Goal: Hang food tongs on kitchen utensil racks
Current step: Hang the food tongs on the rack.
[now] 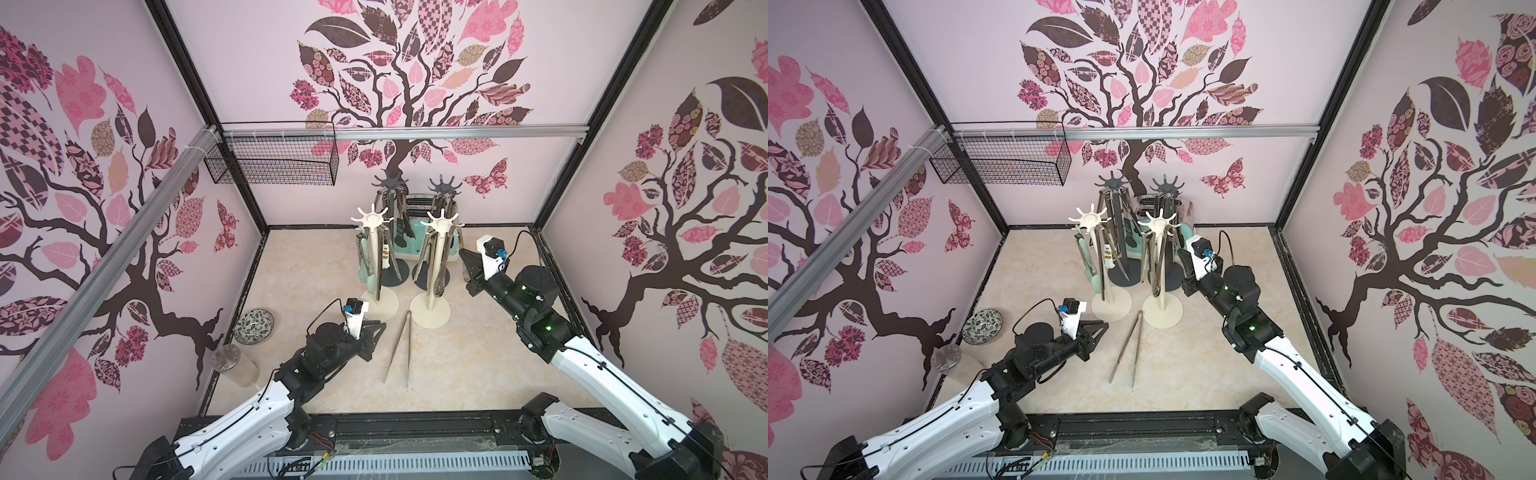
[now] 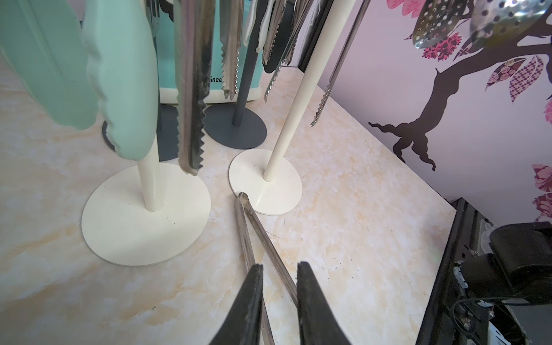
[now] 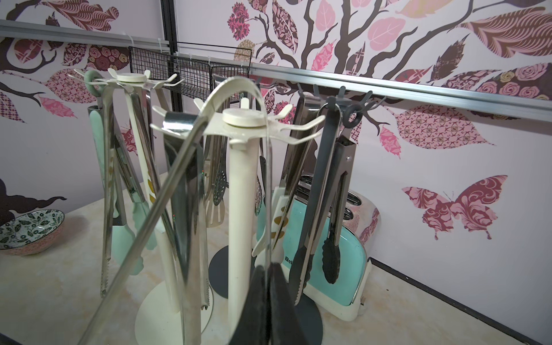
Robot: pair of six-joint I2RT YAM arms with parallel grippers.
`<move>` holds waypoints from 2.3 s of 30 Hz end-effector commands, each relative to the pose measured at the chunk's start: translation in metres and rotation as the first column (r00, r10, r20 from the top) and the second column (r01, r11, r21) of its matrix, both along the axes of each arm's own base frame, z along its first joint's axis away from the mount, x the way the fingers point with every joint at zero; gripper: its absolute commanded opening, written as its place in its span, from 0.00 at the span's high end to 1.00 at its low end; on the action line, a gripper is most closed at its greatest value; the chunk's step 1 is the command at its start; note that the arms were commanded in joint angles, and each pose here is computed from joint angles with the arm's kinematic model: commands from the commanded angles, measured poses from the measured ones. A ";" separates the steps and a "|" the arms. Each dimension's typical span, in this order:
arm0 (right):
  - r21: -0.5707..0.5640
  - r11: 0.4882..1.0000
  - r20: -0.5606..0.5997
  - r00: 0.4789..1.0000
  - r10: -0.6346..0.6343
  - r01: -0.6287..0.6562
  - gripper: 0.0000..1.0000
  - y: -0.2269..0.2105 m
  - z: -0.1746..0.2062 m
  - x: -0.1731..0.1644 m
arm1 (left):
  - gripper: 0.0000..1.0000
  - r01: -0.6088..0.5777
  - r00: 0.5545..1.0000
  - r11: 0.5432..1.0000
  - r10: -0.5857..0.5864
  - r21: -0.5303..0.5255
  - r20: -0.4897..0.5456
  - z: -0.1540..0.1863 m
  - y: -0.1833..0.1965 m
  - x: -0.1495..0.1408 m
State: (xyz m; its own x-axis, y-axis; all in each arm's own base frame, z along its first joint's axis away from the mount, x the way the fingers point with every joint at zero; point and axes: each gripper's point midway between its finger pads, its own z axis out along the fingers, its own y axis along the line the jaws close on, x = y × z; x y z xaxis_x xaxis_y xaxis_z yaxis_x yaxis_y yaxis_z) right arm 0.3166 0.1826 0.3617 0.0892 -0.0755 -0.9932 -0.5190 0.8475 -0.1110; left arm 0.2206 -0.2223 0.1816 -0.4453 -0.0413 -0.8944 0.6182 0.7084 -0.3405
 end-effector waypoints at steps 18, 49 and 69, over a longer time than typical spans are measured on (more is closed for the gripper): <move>0.017 1.000 -0.021 1.000 -0.007 0.007 1.00 -0.003 -0.015 0.000 | 0.76 0.015 1.000 1.000 -0.015 -0.006 0.012 0.001 -0.001 -0.003; -0.008 0.999 -0.100 0.994 -0.049 0.048 0.87 -0.004 -0.049 0.012 | 0.76 0.020 1.000 1.000 -0.020 -0.004 0.004 0.000 -0.002 -0.004; 0.006 0.995 -0.107 0.989 -0.099 0.100 0.62 -0.018 -0.054 0.006 | 0.76 0.081 0.996 0.997 -0.080 0.020 -0.035 -0.006 -0.007 -0.013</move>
State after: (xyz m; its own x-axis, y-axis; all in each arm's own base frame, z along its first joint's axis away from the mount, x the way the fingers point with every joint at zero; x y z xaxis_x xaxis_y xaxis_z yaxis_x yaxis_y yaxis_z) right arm 0.3244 0.1725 0.3072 -0.0208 -0.0811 -0.9965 -0.4656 0.8828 -0.0621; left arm 0.2120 -0.2258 0.1720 -0.4819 -0.0037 -0.8762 0.6371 0.6850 -0.3533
